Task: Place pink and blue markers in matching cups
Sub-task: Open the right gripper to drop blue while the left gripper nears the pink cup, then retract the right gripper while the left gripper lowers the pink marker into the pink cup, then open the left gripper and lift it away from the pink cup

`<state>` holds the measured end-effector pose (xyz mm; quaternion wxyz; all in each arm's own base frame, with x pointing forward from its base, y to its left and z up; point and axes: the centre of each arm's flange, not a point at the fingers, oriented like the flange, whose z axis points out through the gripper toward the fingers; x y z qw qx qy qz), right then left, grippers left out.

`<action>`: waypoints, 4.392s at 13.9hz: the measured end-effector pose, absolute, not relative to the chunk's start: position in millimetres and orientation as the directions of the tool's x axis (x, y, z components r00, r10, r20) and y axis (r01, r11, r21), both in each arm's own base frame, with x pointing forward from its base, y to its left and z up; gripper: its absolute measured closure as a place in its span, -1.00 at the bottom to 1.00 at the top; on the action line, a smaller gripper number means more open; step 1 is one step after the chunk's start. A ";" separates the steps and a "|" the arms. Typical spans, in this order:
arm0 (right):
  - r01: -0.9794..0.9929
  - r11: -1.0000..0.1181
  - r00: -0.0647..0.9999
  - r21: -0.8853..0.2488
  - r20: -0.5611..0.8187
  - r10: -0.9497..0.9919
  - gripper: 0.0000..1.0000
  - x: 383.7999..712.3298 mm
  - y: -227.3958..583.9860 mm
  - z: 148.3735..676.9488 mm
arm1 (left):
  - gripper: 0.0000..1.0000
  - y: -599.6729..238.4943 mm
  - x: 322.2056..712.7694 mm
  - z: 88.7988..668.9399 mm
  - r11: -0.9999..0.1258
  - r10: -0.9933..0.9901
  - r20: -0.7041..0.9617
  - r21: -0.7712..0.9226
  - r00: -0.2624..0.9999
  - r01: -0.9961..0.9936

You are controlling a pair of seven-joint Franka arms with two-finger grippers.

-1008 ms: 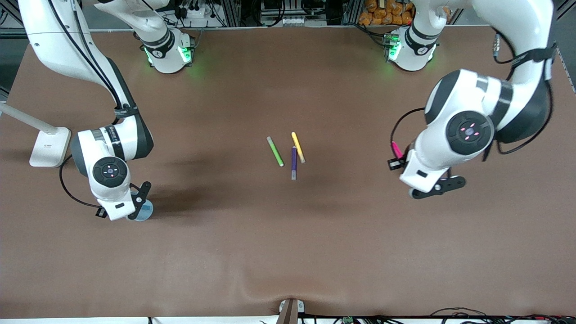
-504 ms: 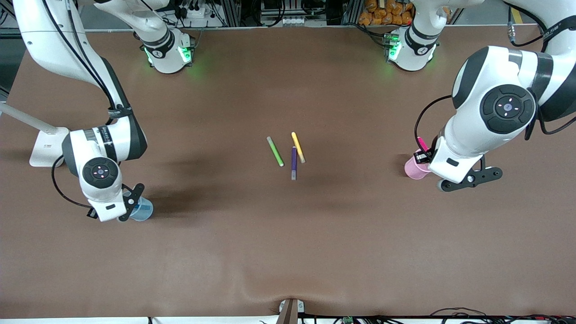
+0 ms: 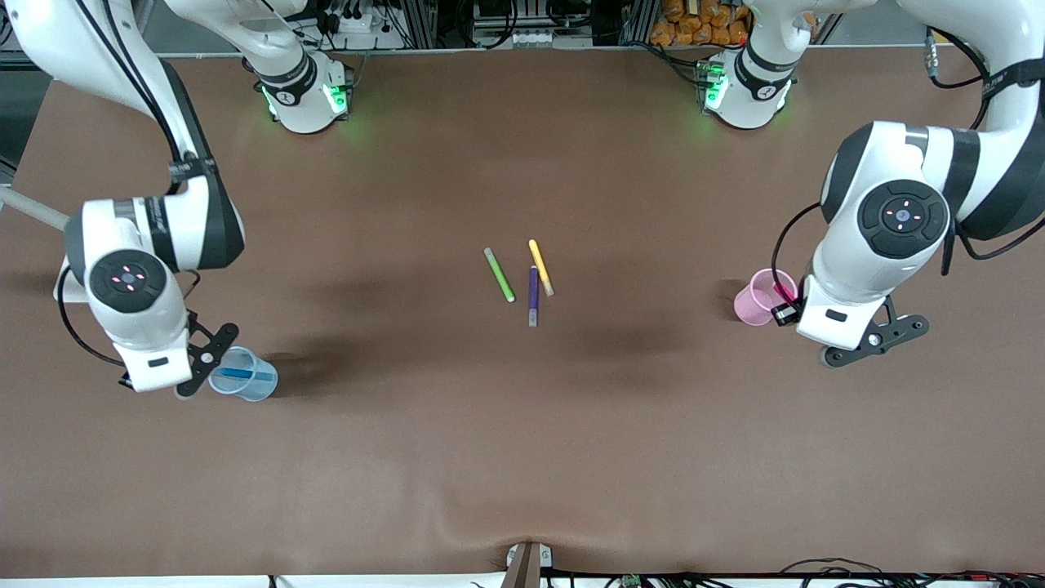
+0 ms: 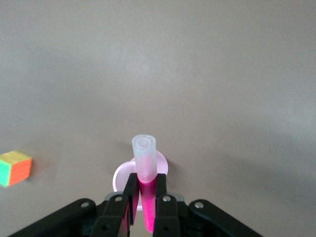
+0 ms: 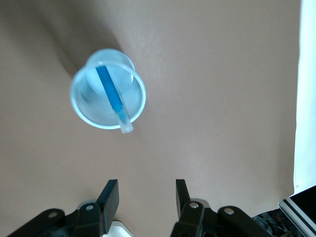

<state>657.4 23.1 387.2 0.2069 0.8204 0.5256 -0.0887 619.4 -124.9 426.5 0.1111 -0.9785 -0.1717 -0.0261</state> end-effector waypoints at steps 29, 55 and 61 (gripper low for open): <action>0.078 -0.996 0.996 -0.036 -0.046 0.079 -1.00 551.6 -38.7 641.7 | 0.56 -65.0 517.9 308.1 -0.923 0.335 0.205 -0.123 0.920 0.364; 0.064 -0.997 0.998 -0.034 0.013 0.063 -1.00 535.6 -42.9 642.2 | -1.00 -107.9 567.0 542.3 -0.950 0.297 -0.017 -0.111 0.955 0.293; 0.034 -0.999 0.999 -0.035 0.009 0.034 -1.00 535.3 -42.9 641.5 | -1.00 -80.8 573.3 591.1 -0.984 0.156 0.018 -0.088 0.988 0.157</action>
